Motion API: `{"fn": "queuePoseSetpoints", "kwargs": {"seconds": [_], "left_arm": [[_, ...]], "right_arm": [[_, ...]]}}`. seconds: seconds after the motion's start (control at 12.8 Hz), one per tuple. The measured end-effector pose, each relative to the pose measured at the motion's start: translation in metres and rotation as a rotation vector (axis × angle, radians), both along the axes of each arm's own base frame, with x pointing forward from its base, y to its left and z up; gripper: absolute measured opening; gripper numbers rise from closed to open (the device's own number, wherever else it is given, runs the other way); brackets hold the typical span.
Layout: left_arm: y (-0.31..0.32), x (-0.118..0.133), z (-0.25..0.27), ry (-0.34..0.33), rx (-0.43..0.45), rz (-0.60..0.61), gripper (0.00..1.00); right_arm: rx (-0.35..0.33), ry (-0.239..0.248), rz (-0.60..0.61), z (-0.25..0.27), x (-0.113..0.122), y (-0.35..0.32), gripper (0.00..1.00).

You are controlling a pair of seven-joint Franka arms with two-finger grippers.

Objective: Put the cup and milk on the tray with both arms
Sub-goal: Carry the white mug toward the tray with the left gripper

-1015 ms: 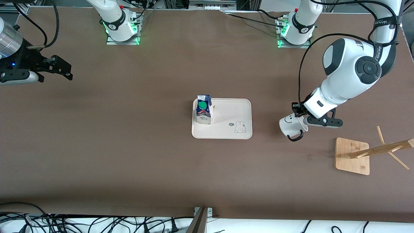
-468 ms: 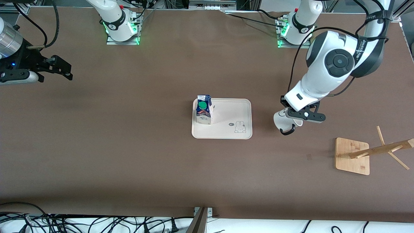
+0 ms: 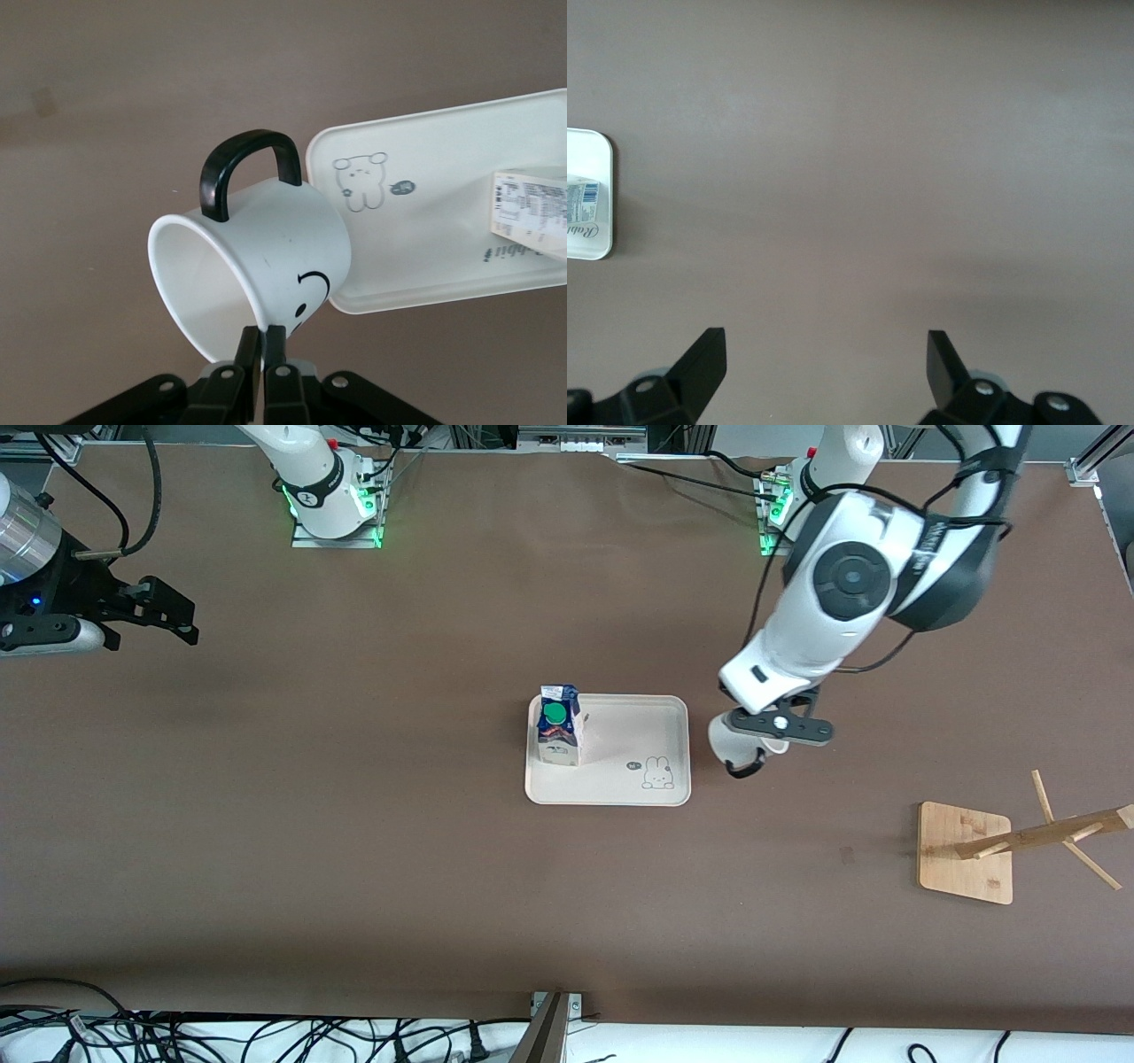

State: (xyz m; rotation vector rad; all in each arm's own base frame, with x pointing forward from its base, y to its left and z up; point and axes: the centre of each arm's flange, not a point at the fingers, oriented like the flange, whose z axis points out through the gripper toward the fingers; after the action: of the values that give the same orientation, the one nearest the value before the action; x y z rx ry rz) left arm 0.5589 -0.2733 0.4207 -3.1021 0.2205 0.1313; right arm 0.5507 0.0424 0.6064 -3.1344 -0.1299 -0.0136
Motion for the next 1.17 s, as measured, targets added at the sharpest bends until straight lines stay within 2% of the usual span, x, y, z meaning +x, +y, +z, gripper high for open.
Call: {"fn": "queuePoseSetpoints", "kwargs": {"seconds": [0.47, 1.17], "left_arm": [[-0.071, -0.006, -0.064, 0.074, 0.043, 0.104, 0.06], [-0.076, 0.005, -0.096, 0.102, 0.068, 0.181, 0.06]], "right_arm": [[0.0, 0.0, -0.001, 0.0, 0.0, 0.0, 1.0], [0.0, 0.0, -0.001, 0.0, 0.0, 0.0, 1.0]]}}
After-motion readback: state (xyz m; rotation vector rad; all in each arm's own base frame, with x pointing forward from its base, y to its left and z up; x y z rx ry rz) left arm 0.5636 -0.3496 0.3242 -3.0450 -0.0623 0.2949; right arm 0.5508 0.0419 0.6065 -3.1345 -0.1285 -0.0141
